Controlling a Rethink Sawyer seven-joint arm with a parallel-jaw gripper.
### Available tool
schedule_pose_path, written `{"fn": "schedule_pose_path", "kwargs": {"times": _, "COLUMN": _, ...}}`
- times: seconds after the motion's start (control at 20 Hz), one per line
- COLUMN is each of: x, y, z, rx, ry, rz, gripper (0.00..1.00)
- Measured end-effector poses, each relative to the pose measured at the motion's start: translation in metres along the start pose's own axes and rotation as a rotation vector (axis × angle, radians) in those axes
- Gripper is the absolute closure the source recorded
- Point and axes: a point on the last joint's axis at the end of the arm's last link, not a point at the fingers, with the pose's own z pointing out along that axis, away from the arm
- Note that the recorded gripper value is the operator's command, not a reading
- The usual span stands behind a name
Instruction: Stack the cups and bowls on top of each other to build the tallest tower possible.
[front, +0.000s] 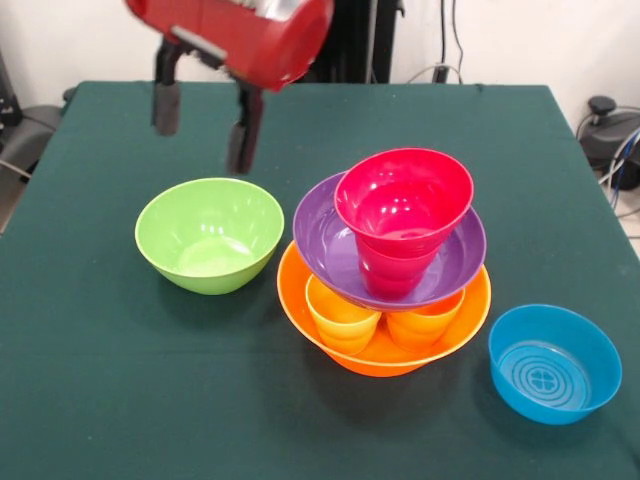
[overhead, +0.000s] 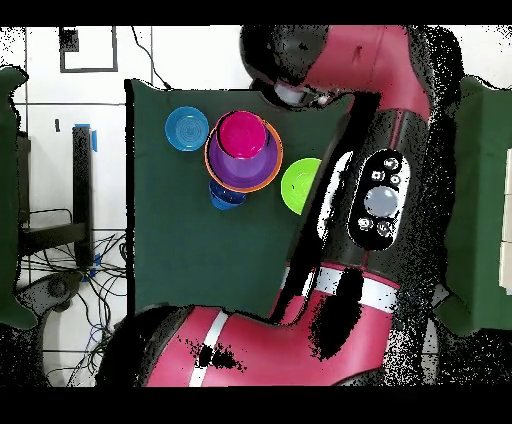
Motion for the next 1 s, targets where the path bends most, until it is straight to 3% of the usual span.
{"fn": "schedule_pose_path", "kwargs": {"times": 0.3, "x": -0.013, "y": -0.009, "z": 0.03, "rx": -0.056, "ry": -0.072, "rz": 0.035, "gripper": 0.0}}
{"fn": "schedule_pose_path", "kwargs": {"times": 0.5, "x": -0.015, "y": -0.011, "z": 0.046, "rx": -0.078, "ry": -0.077, "rz": 0.054, "gripper": 0.0}}
{"fn": "schedule_pose_path", "kwargs": {"times": 0.6, "x": -0.012, "y": -0.012, "z": 0.063, "rx": -0.094, "ry": -0.053, "rz": 0.073, "gripper": 0.0}}
{"fn": "schedule_pose_path", "kwargs": {"times": 0.9, "x": -0.006, "y": -0.011, "z": 0.085, "rx": -0.121, "ry": 0.013, "rz": 0.127, "gripper": 0.0}}
{"fn": "schedule_pose_path", "kwargs": {"times": 1.0, "x": 0.0, "y": -0.012, "z": 0.096, "rx": -0.121, "ry": 0.06, "rz": 0.164, "gripper": 0.0}}
